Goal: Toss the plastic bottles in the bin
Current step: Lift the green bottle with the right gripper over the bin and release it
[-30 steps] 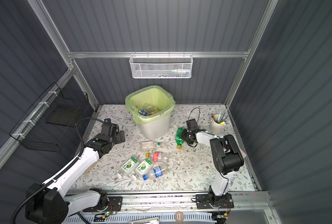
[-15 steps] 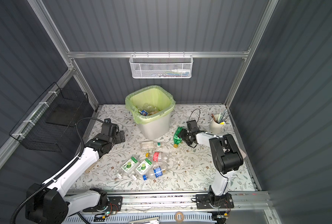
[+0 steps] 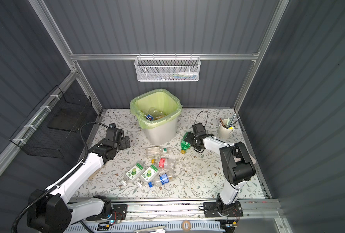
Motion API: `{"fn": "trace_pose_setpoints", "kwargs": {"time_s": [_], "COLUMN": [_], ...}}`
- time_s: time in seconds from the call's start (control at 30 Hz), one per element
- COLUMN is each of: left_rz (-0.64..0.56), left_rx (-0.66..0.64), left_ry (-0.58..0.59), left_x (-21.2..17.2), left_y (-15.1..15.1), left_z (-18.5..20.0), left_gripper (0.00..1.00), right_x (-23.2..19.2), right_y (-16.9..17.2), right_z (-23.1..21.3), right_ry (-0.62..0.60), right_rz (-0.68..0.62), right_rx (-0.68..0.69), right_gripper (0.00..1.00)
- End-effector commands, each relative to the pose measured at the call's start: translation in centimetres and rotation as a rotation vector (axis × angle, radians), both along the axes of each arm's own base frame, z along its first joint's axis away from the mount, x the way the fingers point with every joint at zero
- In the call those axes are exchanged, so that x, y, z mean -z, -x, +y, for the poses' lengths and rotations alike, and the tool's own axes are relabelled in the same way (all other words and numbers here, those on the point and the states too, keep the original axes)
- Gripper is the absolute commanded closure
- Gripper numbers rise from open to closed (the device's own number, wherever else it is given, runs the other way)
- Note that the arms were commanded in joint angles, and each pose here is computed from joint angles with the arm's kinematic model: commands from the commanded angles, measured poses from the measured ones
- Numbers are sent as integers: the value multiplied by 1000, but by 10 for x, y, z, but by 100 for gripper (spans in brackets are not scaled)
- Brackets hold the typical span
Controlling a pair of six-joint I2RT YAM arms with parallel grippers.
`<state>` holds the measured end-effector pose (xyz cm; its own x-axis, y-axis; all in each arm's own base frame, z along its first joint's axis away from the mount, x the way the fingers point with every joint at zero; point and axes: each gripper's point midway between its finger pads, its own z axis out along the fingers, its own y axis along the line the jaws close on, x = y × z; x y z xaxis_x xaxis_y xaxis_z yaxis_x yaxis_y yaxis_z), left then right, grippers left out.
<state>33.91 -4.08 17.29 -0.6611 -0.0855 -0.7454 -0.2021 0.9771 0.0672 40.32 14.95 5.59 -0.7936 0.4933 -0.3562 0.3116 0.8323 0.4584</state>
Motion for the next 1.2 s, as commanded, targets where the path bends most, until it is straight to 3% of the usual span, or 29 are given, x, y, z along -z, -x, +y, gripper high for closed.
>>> {"fn": "trace_pose_setpoints", "kwargs": {"time_s": [0.0,0.13,0.37,0.47,0.63,0.87,1.17], "left_rz": [15,16,21,22,18,16,5], "left_rx": [5,4,0,-9,-11,-30,-38], "left_ry": [-5,-6,-25,-38,-36,-24,22], "left_x": [7,9,9,8,7,9,12], "left_y": [2,2,3,5,5,4,3], "left_z": [0,0,2,5,6,6,2], "left_gripper": [0,0,0,0,0,0,0], "right_x": [-10,-7,29,39,34,-28,-166], "right_y": [-4,-10,-18,-15,-13,-8,-10], "right_z": [2,9,9,8,6,-9,-24], "right_ry": [45,72,142,147,131,100,36], "right_rz": [-22,-13,82,101,78,-100,-416], "right_rx": [-2,-24,-45,-52,-53,-34,-42], "right_gripper": [10,4,4,9,26,43,41]}}
